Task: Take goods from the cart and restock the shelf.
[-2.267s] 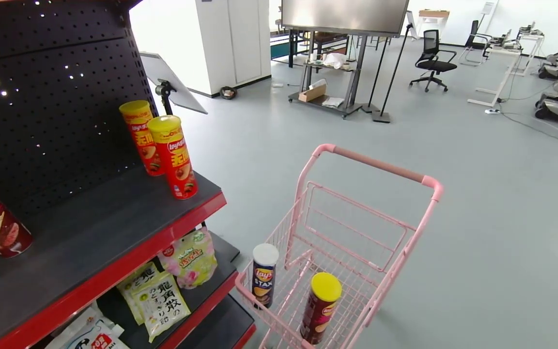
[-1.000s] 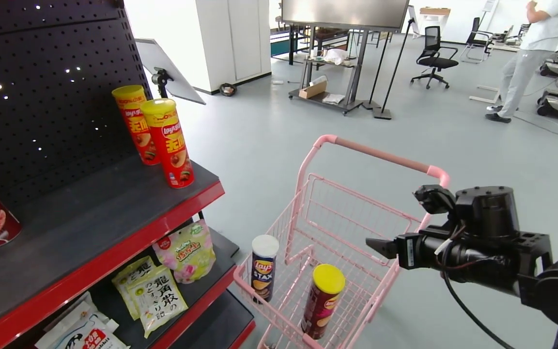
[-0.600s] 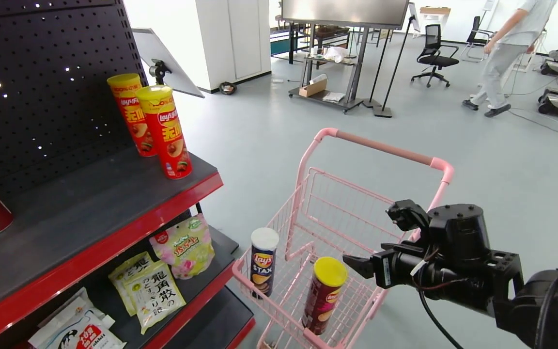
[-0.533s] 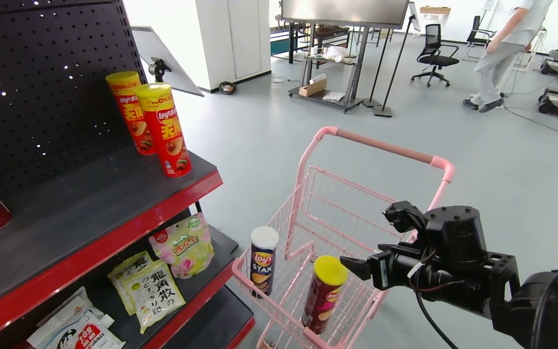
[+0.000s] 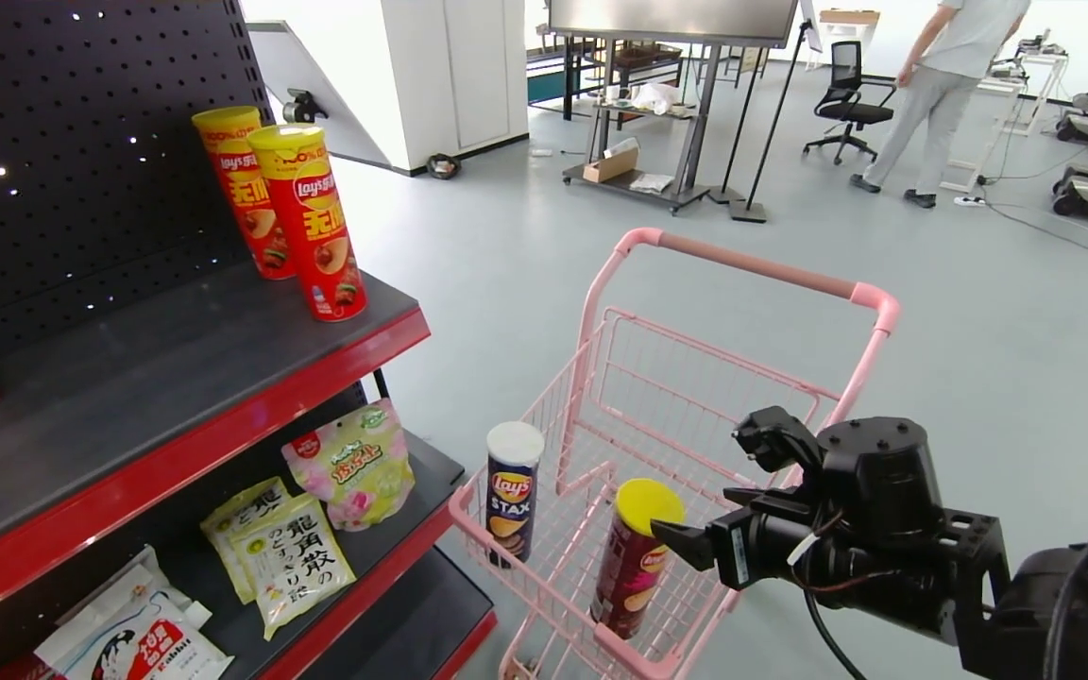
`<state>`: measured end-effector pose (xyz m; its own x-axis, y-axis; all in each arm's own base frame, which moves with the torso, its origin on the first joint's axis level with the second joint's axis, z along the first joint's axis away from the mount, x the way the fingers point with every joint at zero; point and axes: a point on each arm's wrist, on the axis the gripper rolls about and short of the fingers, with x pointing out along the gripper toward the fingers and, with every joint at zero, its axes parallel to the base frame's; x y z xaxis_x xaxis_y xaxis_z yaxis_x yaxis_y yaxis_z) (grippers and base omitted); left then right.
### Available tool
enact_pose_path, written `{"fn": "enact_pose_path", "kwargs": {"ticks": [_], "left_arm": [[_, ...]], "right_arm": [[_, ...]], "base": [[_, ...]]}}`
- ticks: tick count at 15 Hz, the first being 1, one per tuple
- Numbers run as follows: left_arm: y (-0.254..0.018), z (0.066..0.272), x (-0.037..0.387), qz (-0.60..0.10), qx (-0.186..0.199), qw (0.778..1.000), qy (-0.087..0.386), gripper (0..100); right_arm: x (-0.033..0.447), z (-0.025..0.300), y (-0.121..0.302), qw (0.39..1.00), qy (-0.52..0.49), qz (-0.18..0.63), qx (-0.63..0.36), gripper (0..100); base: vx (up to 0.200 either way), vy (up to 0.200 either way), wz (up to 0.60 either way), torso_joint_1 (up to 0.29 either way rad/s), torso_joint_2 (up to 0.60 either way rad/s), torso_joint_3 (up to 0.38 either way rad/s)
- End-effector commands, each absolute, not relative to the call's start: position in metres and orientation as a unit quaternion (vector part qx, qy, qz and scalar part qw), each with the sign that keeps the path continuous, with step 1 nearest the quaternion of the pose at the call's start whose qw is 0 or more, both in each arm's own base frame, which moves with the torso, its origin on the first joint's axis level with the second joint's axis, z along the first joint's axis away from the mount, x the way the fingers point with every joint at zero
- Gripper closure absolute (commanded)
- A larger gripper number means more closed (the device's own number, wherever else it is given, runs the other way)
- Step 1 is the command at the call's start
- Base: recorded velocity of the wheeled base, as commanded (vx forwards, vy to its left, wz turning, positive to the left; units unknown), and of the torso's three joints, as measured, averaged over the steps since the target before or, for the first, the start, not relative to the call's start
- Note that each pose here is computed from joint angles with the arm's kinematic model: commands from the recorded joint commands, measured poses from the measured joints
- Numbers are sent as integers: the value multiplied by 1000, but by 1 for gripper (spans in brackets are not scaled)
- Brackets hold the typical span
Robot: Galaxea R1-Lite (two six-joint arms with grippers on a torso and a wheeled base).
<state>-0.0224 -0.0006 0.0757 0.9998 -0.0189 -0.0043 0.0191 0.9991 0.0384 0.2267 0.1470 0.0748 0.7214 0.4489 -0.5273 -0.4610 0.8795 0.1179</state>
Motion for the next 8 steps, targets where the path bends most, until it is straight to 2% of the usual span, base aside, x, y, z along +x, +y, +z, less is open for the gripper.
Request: {"fn": "enact_pose_path", "kwargs": {"ticks": [1,5,8], "left_arm": [[-1,76,-22,-9,19,1000,1,0],[-1,76,-22,-9,19,1000,1,0],[-1,76,-22,-8,19,1000,1,0]], "right_arm": [[217,82,150,928,266,260,-10,0],[201,68,151,919,293,263,-25,0],[207,62,153,925,273,262,-21,0]], "base": [[0,0,0,0,0,0],[0,0,0,0,0,0],[0,0,0,-134,341,219]]}}
